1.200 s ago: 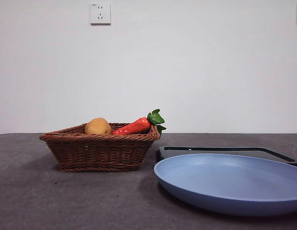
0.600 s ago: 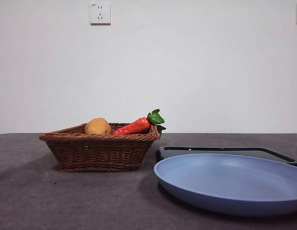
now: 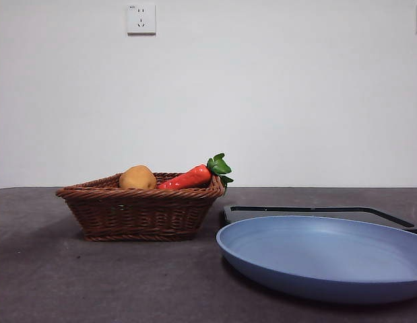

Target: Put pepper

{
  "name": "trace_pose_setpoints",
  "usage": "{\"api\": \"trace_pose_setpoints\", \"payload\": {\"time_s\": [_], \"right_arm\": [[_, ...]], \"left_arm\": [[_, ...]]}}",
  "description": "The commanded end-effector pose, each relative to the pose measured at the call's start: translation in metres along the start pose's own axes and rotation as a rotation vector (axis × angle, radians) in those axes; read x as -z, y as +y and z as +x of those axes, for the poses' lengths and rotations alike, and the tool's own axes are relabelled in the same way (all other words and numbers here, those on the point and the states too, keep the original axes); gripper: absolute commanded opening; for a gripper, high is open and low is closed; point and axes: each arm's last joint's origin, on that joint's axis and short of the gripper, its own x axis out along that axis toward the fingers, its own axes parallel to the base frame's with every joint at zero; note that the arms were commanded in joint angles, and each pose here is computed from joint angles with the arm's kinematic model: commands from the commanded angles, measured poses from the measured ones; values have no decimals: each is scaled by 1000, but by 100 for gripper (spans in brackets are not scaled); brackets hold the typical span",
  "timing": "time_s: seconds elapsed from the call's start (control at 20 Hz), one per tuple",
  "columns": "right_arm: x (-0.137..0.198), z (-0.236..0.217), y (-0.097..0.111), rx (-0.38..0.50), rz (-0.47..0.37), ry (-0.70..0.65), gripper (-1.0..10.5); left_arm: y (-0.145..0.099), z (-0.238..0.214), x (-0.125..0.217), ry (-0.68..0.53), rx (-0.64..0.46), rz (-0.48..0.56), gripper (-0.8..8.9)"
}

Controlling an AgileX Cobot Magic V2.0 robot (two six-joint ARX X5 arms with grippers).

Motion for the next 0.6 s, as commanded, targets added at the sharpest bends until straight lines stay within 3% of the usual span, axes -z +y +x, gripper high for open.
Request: {"api": "trace_pose_setpoints", "payload": {"time_s": [0.05, 0.4, 0.6], "right_arm": [[-16, -4, 7, -16, -107, 97, 5], [-40, -10, 17, -21, -209, 407, 5], [-42, -8, 17, -21, -209, 463, 11]], "left_arm": [[-5, 0, -13, 50, 54, 104, 7], [-12, -1, -28, 212, 154, 127, 6], [-14, -4, -31, 214, 152, 134, 10]]}}
